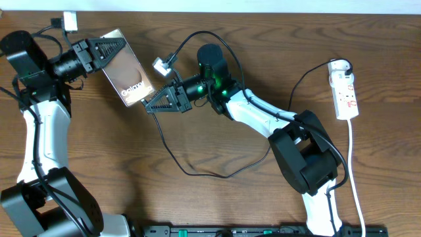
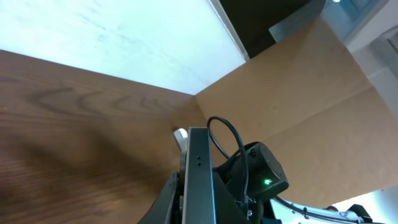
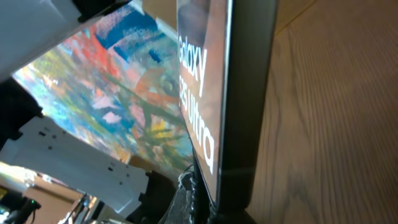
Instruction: Plug charger to phone and switch on socket
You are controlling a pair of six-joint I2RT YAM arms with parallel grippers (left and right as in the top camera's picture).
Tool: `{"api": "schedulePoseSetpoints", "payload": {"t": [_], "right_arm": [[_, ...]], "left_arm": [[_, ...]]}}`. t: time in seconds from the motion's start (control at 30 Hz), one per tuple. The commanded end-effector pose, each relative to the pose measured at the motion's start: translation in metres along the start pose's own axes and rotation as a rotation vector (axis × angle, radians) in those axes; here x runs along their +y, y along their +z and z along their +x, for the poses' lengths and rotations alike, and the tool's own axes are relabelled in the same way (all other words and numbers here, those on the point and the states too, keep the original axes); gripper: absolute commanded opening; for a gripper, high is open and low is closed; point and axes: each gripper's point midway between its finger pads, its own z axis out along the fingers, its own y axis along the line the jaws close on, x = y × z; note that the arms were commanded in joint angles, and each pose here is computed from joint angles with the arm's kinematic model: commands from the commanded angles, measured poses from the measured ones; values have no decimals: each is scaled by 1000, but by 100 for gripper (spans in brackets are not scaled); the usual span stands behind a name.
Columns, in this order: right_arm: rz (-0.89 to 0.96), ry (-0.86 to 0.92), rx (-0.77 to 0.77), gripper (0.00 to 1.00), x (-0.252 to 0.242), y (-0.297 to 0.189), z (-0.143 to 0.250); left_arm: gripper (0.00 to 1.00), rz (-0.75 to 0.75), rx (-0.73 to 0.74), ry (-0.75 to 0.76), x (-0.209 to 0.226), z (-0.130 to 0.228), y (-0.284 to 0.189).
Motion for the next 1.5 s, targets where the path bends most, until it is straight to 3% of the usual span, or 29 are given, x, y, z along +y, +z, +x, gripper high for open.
{"api": "schedulePoseSetpoints", "payload": {"t": [0.0, 0.43, 0.97, 1.03, 1.13, 1.2, 1.33, 1.47], "right_arm": [[122, 29, -126, 1, -23, -7, -24], [141, -58, -222, 1, -17, -10, -48], [125, -72, -224, 1, -12, -10, -50], [122, -68, -221, 15, -11, -10, -49], [117, -54, -217, 62, -11, -10, -48], [112, -54, -211, 76, -10, -9, -47], [108, -51, -205, 99, -10, -9, -46], [107, -37, -206, 99, -10, -9, -46]], "left_arm": [[8, 43, 36, 15, -13, 7, 0], [7, 60, 53, 7, -16, 10, 0], [8, 62, 55, 8, -16, 11, 0], [7, 61, 54, 8, -16, 11, 0], [7, 58, 50, 10, -15, 10, -1], [7, 54, 46, 13, -15, 9, -1], [7, 54, 46, 23, -15, 9, -1], [7, 52, 43, 27, -14, 9, -2]]}}
